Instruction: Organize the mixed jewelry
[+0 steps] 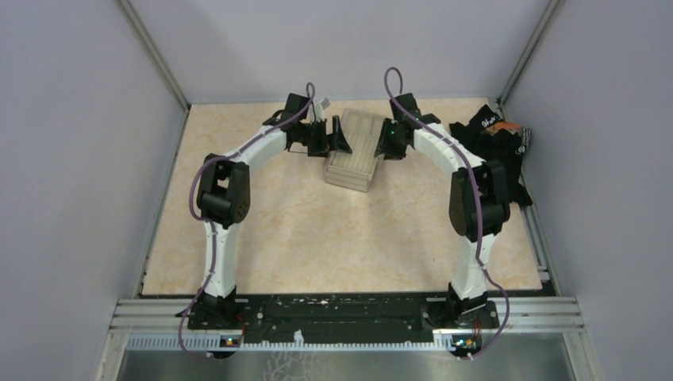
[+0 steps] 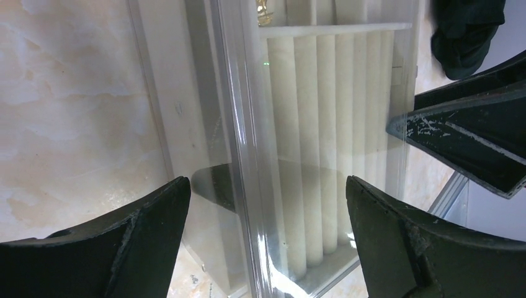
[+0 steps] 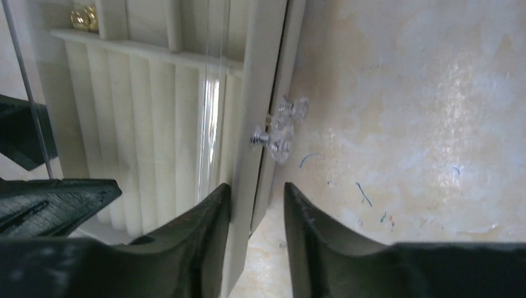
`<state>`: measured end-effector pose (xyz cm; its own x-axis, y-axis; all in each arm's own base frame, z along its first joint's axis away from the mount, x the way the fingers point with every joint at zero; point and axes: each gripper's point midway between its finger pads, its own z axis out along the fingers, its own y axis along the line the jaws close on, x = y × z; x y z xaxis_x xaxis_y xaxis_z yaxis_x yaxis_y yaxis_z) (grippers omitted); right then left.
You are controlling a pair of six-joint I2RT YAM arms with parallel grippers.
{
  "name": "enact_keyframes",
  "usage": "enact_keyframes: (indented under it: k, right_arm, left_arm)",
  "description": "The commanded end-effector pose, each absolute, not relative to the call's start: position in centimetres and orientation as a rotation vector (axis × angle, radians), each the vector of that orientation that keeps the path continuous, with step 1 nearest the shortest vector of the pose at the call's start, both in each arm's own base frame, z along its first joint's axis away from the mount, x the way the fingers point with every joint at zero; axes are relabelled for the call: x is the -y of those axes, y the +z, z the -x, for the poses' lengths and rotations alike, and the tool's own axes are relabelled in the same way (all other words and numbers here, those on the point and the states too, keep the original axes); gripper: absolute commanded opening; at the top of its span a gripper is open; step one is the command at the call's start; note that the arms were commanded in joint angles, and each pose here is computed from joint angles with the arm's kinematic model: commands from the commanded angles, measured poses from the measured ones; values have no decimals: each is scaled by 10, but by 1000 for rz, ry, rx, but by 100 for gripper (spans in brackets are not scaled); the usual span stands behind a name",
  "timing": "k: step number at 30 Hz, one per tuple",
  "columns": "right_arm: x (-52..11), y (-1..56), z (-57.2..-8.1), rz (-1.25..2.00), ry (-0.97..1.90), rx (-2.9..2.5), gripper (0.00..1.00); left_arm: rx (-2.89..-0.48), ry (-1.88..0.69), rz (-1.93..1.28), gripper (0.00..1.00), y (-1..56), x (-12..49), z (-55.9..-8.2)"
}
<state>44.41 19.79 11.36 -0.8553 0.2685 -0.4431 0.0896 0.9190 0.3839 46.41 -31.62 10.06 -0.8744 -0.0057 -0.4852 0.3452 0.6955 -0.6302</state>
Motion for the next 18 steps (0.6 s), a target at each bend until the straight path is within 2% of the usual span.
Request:
enact_keyframes:
  k: [1,7,8,13,15,18]
  right_arm:
    - [-213,170,-447,-196,633,-2410,42]
    - [-169,169,-443,-299,622,-2357,45]
    - [-165,164,-443,-319,616,-2362,42]
    - [-171,158,-450,-346,675,-2356,9]
    - [-173,156,-453,-362,687,-2354,0]
    - [-178,152,-457,-366,709,-2363,0]
  left_arm:
    - [-2346,-1086,-359,99,141,334,-459]
    - [-2336,-1055,-374,99,146,331,-461]
    - [-2336,-1053,-374,99,146,331,-462]
    - [-2346,-1060,-380,99,145,332,-464]
    - [-2352,-1058,-378,99,144,332,-465]
    - [-2350,-1057,-379,99,145,332,-465]
